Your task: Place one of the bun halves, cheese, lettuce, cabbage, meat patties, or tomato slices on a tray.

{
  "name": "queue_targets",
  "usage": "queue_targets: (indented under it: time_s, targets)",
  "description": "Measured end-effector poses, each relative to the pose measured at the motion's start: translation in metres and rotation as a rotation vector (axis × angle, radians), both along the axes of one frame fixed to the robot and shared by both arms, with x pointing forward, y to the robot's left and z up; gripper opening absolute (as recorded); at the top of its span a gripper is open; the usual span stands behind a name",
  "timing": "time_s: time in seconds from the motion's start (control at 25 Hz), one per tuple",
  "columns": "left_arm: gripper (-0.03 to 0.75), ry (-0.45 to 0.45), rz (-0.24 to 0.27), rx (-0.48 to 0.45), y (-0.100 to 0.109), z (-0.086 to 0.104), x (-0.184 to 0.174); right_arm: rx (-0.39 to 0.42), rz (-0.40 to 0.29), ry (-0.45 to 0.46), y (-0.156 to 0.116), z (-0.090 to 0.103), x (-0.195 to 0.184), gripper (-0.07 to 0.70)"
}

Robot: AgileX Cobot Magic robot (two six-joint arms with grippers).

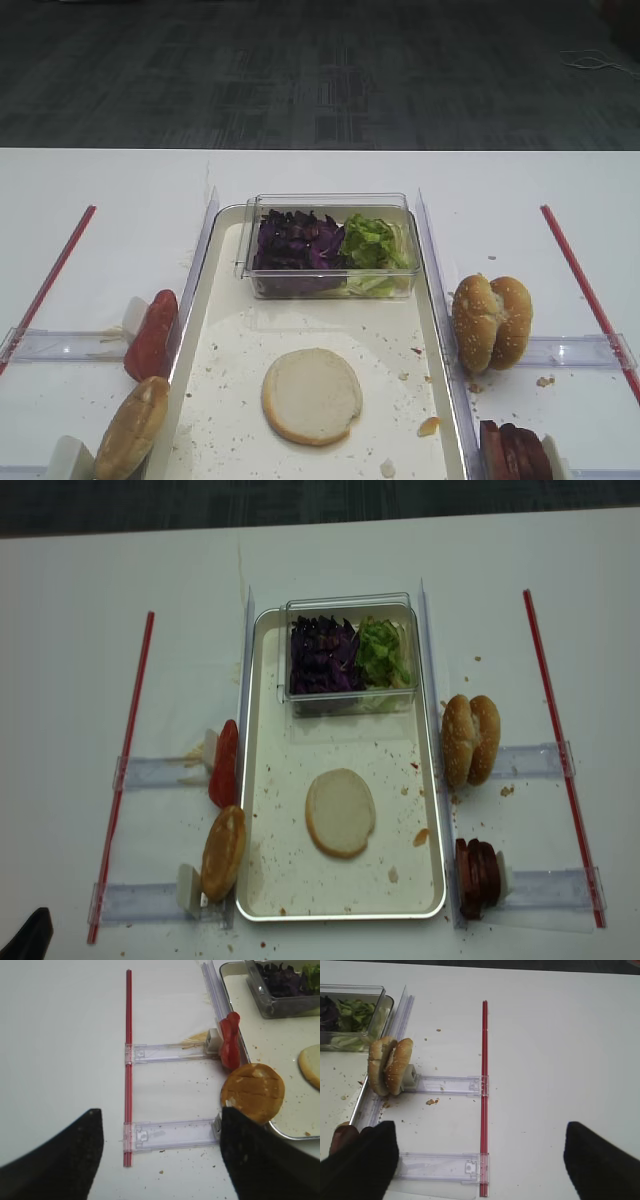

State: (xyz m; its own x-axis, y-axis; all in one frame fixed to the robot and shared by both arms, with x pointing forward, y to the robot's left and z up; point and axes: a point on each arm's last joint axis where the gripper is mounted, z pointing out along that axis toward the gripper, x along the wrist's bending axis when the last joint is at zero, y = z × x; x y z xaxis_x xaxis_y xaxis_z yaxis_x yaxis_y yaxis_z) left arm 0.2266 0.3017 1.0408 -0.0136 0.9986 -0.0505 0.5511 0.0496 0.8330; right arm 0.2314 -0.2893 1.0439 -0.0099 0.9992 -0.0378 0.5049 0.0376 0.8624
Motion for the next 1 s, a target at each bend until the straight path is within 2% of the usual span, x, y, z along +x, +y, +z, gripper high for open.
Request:
queue_targets:
  time_s: [0.64, 1.0]
  targets:
    - [0.491, 0.000, -0.002, 0.003, 0.0000, 0.0000, 0.0000, 0.000, 0.000, 0.000, 0.0000, 0.0000, 0.0000, 0.693]
    - [0.491, -0.001, 0.028, 0.021, 0.0032, 0.0001, 0.0000, 0.000, 0.000, 0.000, 0.0000, 0.0000, 0.0000, 0.693]
